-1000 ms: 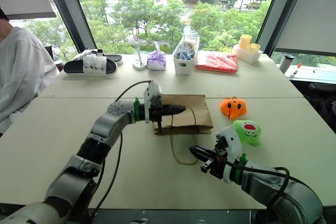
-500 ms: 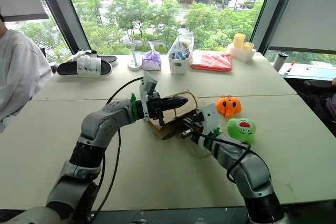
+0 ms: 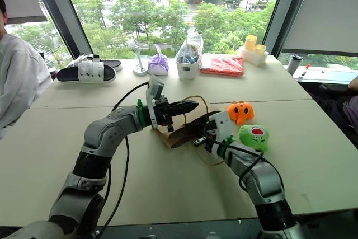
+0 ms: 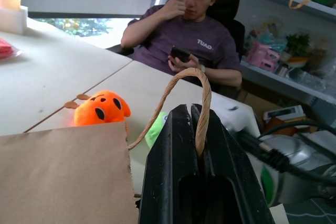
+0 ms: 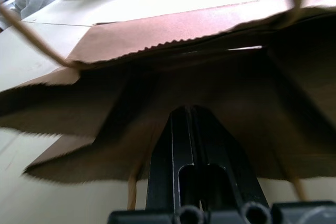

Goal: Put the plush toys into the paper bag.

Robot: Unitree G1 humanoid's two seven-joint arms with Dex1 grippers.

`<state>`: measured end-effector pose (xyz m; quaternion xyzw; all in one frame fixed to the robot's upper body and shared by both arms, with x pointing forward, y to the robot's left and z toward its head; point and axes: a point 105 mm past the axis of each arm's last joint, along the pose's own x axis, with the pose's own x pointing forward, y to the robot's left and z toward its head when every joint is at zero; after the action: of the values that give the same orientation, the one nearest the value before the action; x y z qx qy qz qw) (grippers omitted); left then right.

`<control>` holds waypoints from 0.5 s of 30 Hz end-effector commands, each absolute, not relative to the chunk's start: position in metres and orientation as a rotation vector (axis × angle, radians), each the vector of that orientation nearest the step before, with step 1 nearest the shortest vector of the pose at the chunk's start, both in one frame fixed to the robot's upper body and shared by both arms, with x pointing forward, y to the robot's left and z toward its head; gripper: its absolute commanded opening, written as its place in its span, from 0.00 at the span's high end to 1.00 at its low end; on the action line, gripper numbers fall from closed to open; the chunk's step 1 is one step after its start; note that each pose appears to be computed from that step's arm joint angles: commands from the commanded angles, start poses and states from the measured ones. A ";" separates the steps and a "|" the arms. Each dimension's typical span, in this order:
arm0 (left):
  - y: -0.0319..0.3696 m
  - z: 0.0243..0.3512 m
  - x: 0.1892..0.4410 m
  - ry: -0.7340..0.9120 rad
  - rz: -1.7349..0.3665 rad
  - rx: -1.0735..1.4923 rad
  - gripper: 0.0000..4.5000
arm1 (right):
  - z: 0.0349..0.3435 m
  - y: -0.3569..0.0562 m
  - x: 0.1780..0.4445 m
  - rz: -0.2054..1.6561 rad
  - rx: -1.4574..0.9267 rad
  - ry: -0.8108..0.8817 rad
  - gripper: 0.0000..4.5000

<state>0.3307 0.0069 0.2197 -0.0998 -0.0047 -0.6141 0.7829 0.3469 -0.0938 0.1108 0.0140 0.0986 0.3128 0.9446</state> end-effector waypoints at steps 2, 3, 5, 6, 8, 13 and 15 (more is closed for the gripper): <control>0.006 0.242 0.333 -0.099 -1.314 -0.203 0.99 | 0.089 -0.090 0.357 0.610 -0.024 0.262 1.00; 0.004 0.248 0.333 -0.118 -1.317 -0.201 0.99 | 0.083 -0.089 0.358 0.609 -0.038 0.283 1.00; 0.000 0.266 0.327 -0.169 -1.341 -0.191 0.99 | 0.073 -0.086 0.357 0.611 -0.047 0.316 1.00; -0.002 0.272 0.323 -0.186 -1.356 -0.184 0.99 | 0.071 -0.084 0.356 0.616 -0.040 0.321 1.00; -0.004 0.277 0.317 -0.202 -1.380 -0.168 0.99 | 0.069 -0.081 0.355 0.622 -0.034 0.325 1.00; -0.012 0.286 0.295 -0.228 -1.479 -0.149 0.99 | 0.062 -0.073 0.348 0.637 0.005 0.346 1.00; -0.014 0.289 0.286 -0.230 -1.524 -0.170 0.99 | 0.061 -0.071 0.346 0.637 0.019 0.352 1.00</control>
<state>0.3033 -0.0114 0.2746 -0.0729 -0.0775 -0.6599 0.7437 0.3530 -0.0765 0.0715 0.0044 0.1502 0.3048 0.9405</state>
